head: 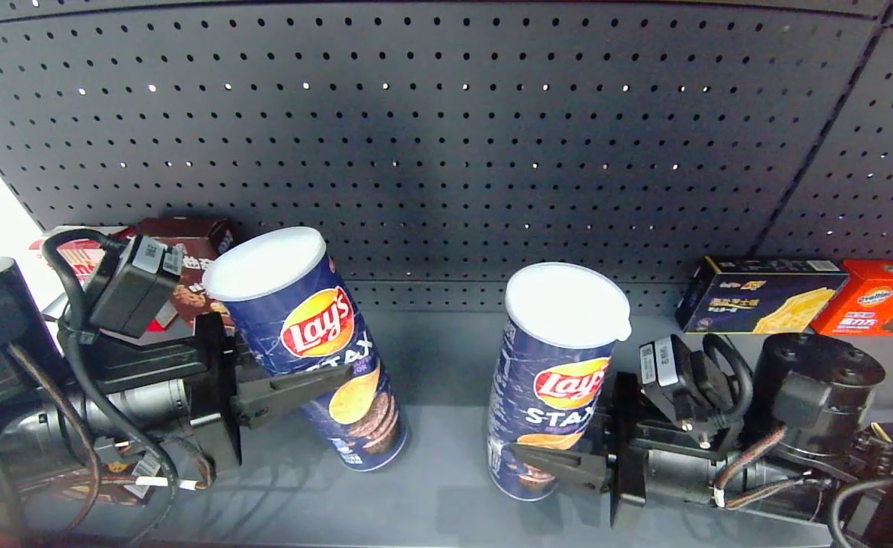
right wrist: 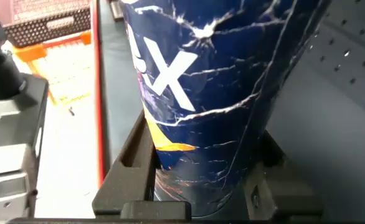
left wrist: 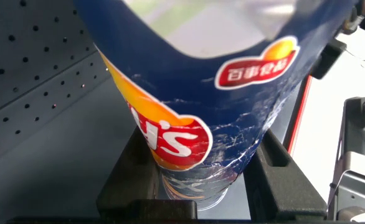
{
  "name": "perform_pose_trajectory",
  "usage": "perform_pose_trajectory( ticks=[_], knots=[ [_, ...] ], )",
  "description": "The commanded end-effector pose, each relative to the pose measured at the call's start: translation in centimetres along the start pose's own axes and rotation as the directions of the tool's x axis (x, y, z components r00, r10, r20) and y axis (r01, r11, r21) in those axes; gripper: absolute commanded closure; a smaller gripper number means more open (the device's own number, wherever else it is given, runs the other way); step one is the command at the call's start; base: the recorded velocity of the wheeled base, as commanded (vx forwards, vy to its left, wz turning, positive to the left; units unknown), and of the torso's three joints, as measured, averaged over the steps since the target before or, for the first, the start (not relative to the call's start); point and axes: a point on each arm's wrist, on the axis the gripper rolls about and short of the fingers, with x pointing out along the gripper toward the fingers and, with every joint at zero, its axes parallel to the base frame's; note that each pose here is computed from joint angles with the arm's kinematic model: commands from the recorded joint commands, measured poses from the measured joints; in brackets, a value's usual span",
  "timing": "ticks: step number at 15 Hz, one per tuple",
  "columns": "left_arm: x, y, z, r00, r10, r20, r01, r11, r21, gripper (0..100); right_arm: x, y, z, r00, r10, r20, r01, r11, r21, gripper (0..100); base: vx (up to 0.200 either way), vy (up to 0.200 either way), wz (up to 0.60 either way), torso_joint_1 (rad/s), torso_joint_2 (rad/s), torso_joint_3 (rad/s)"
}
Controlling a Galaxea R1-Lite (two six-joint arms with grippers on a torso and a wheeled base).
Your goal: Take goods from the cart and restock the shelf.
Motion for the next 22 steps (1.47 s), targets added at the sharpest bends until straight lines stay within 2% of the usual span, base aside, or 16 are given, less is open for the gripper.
perform_pose_trajectory(
  ticks=[1,8,13,14,18,22],
  knots=[
    [0.0,0.0,0.0,1.000,0.001,0.000,-0.001,1.000,0.000,100,-0.2,0.8,-0.5,1.000,0.020,-0.019,-0.020,1.000,0.012,100,0.000,0.000,0.00,0.000,0.00,0.000],
    [-0.1,0.0,-0.2,1.000,0.005,-0.007,-0.005,1.000,-0.009,100,0.9,0.7,-2.5,0.997,0.039,-0.068,-0.036,0.999,0.039,100,0.000,0.000,0.00,0.000,0.00,0.000],
    [-0.1,-0.1,-0.3,1.000,0.003,-0.009,-0.004,0.999,-0.035,100,1.7,0.6,-2.9,0.997,0.043,-0.059,-0.041,0.999,0.032,100,0.000,0.000,0.00,0.000,0.00,0.000],
    [-0.1,-0.1,-0.4,1.000,0.003,-0.010,-0.004,0.999,-0.037,100,1.7,0.6,-2.8,0.998,0.035,-0.061,-0.033,0.999,0.032,0,0.000,0.000,0.00,0.000,0.00,0.000],
    [-0.1,-0.1,-0.5,1.000,0.002,-0.012,-0.002,0.999,-0.038,100,0.7,1.1,-1.6,0.999,-0.008,-0.040,0.008,1.000,0.011,0,0.000,0.000,0.00,0.000,0.00,0.000],
    [-0.1,-0.3,-0.5,1.000,-0.005,-0.013,0.004,0.999,-0.037,100,-3.6,1.9,1.5,0.996,-0.071,0.048,0.073,0.996,-0.044,0,0.000,0.000,0.00,0.000,0.00,0.000]
  ],
)
